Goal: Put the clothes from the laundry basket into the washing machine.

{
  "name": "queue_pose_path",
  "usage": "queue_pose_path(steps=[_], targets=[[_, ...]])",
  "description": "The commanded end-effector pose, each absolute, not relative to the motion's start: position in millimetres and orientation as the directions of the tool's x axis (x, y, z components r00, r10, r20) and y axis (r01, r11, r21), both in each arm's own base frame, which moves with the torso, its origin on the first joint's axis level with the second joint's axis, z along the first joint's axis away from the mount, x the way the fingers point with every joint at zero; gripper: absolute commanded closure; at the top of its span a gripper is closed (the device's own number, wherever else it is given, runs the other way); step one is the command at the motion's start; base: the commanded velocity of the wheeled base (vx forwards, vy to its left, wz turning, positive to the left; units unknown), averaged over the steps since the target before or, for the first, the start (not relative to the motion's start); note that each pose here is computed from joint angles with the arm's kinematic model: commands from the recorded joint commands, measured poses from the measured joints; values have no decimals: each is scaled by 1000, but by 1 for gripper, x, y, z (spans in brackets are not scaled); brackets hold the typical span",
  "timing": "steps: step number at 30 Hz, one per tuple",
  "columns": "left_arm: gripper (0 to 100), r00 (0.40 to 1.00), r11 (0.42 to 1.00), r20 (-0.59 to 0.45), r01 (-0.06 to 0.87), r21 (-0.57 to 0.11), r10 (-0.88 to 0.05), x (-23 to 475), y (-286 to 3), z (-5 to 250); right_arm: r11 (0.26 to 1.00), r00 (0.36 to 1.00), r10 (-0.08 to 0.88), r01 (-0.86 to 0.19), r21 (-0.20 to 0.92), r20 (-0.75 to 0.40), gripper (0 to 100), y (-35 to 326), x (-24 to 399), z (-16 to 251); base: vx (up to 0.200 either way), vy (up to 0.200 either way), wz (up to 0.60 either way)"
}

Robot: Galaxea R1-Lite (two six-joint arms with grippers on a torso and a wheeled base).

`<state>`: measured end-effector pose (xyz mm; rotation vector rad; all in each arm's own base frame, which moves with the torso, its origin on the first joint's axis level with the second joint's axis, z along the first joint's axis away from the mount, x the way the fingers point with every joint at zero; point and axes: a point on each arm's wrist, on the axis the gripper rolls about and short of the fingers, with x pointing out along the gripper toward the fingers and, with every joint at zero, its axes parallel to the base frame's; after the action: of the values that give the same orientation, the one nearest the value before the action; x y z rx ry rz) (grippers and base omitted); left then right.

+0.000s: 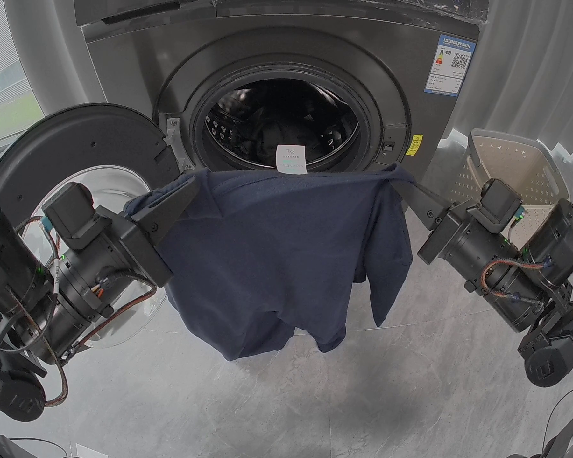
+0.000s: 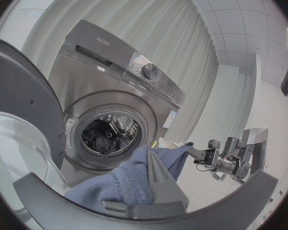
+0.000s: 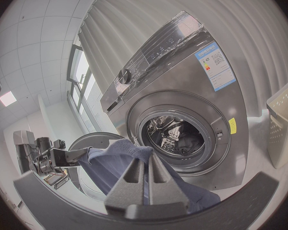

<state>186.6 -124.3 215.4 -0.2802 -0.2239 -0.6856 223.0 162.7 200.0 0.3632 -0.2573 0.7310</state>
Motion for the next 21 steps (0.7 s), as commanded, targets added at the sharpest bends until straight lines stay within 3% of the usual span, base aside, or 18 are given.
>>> queue_pose_path(steps=[1,21], targets=[[100,742,731,311,659,-178,-594,184,-125,220,693,718,600,-687,218,352,100,160,220,201,0,0,0],[100,735,724,310,667,-175,-603,183,-126,219,695,709,594,-690,202,379,100,156,213,209,0,0,0]])
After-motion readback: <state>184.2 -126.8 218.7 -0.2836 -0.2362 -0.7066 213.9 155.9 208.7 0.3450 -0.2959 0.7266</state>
